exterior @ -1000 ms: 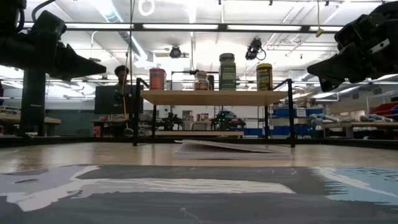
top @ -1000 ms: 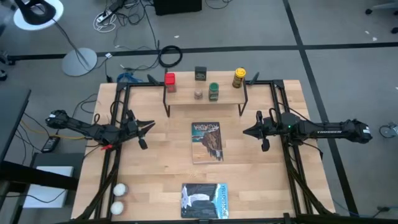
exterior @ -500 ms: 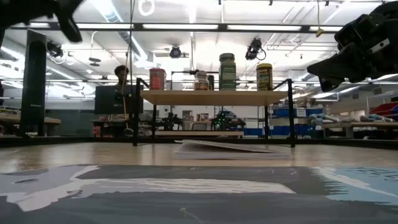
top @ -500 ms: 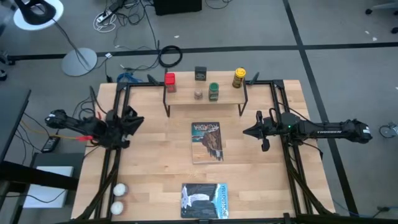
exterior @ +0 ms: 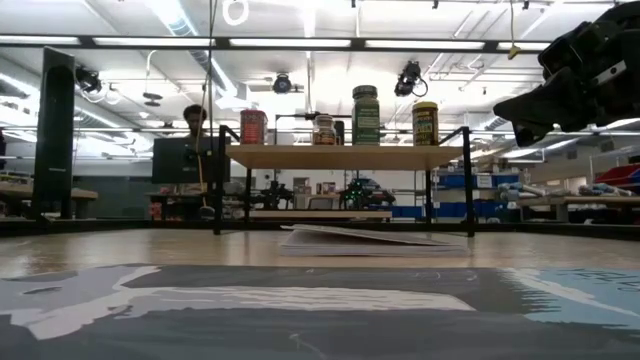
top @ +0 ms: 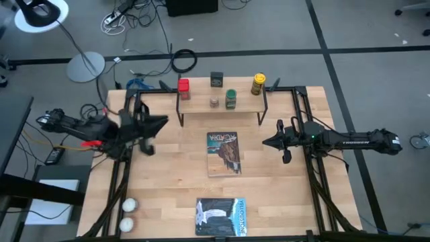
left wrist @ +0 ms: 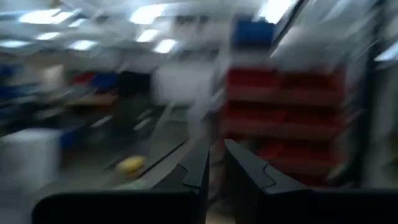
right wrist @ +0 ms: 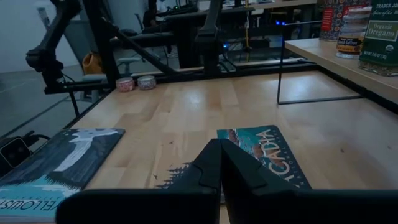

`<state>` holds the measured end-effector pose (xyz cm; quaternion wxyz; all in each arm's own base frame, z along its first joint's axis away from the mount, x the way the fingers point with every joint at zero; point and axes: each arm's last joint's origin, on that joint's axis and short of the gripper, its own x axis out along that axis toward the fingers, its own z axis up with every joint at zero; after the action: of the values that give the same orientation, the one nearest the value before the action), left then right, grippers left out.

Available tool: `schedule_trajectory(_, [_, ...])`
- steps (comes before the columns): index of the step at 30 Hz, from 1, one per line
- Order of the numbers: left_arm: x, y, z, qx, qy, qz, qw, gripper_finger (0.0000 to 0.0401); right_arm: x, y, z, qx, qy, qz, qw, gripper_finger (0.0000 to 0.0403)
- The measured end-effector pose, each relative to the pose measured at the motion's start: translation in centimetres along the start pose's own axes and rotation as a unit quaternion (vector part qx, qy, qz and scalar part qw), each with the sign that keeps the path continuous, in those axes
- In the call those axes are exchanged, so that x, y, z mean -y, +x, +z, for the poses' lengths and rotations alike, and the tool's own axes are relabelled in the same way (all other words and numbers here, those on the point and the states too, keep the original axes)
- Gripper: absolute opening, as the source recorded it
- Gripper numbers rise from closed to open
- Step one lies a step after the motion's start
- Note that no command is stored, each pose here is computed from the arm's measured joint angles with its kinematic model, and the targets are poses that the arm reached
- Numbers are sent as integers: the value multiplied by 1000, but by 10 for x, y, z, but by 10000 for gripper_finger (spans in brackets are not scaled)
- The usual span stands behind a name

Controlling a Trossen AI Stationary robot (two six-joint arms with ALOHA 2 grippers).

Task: Shelf spices
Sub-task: Remove the red seasoning can on the shelf

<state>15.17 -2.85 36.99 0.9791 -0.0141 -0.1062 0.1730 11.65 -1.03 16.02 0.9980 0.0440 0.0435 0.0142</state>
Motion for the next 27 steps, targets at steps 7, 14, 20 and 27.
schedule_trajectory(7, [-1,51,33,-166,41,102,980,92,0,0,0,0,0,0,1000,7])
schedule_trajectory(14, [-12,91,27,-288,68,149,944,210,0,0,0,0,0,0,1000,7])
schedule_trajectory(20, [-21,107,13,-325,61,153,931,304,0,0,0,1,0,0,1000,7])
schedule_trajectory(27, [-34,113,7,-341,47,176,922,349,-2,-3,28,116,39,5,992,7])
